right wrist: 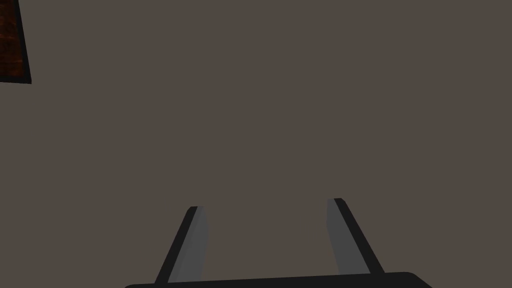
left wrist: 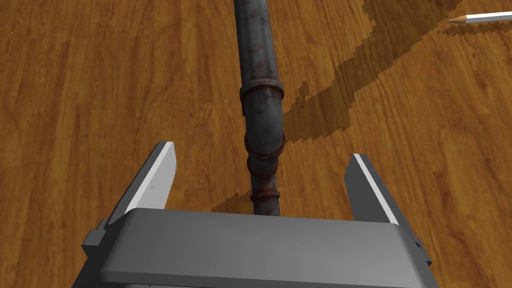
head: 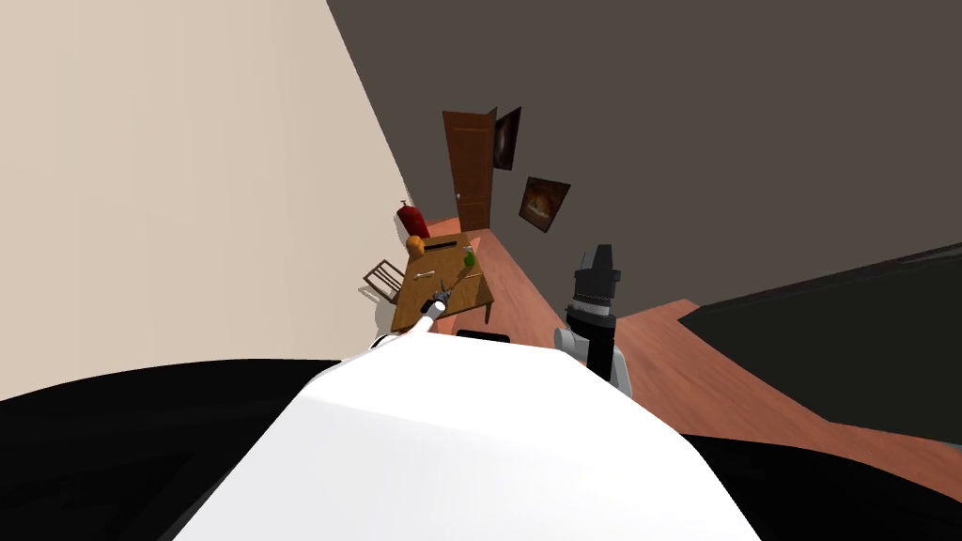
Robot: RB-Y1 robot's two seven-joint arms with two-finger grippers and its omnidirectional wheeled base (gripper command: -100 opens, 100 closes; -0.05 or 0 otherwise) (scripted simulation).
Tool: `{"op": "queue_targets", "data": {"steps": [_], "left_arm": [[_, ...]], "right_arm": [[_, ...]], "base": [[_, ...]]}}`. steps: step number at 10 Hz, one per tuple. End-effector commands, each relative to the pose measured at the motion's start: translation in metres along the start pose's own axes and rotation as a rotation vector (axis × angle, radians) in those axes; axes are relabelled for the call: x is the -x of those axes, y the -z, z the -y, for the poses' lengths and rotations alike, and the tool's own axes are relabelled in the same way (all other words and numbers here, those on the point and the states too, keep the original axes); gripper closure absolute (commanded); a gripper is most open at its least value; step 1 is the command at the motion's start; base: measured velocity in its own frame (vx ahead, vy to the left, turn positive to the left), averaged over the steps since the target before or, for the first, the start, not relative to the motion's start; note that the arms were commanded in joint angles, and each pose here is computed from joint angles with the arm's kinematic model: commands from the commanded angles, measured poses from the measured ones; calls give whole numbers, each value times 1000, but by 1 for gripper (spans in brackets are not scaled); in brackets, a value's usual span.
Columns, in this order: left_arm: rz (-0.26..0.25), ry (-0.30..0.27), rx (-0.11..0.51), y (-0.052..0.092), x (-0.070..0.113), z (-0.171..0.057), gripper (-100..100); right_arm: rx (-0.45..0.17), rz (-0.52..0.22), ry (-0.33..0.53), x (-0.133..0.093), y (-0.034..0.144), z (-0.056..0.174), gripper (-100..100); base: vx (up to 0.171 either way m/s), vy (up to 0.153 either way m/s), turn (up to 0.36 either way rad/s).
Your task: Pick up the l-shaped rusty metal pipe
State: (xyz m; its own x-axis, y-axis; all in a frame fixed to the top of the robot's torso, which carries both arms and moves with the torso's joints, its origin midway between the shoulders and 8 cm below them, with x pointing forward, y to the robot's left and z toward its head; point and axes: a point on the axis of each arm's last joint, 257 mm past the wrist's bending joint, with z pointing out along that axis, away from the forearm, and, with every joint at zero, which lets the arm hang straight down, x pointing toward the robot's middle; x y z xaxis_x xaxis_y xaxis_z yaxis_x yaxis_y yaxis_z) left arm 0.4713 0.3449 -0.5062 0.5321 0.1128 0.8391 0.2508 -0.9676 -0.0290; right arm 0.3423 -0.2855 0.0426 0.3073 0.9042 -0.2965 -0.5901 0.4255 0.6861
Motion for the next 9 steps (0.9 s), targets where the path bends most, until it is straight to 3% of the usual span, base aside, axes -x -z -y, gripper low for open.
{"op": "queue_targets", "data": {"steps": [1,3,4,5,6,7,8,9], "left_arm": [[-2,22,-29,-1,-1,12,-100],[0,68,-109,0,2,47,-100],[-25,73,-117,-2,-10,51,-100],[-1,79,-120,0,2,52,-100],[1,108,-164,1,5,71,-100],[1,103,-159,1,5,69,-100],[3,130,-201,3,9,86,-100],[3,138,-208,3,9,90,-100]], "right_arm": [[0,0,0,0,0,0,0],[0,0,0,0,0,0,0],[0,0,0,0,0,0,0],[0,0,0,0,0,0,0],[0,0,0,0,0,0,0],[0,0,0,0,0,0,0],[0,0,0,0,0,0,0],[0,0,0,0,0,0,0]], "base": [[-55,47,-183],[-65,40,-380],[-67,42,-192],[-31,24,-64],[-45,23,-317],[-47,31,-226],[-69,45,-396],[-60,38,-170]]}}
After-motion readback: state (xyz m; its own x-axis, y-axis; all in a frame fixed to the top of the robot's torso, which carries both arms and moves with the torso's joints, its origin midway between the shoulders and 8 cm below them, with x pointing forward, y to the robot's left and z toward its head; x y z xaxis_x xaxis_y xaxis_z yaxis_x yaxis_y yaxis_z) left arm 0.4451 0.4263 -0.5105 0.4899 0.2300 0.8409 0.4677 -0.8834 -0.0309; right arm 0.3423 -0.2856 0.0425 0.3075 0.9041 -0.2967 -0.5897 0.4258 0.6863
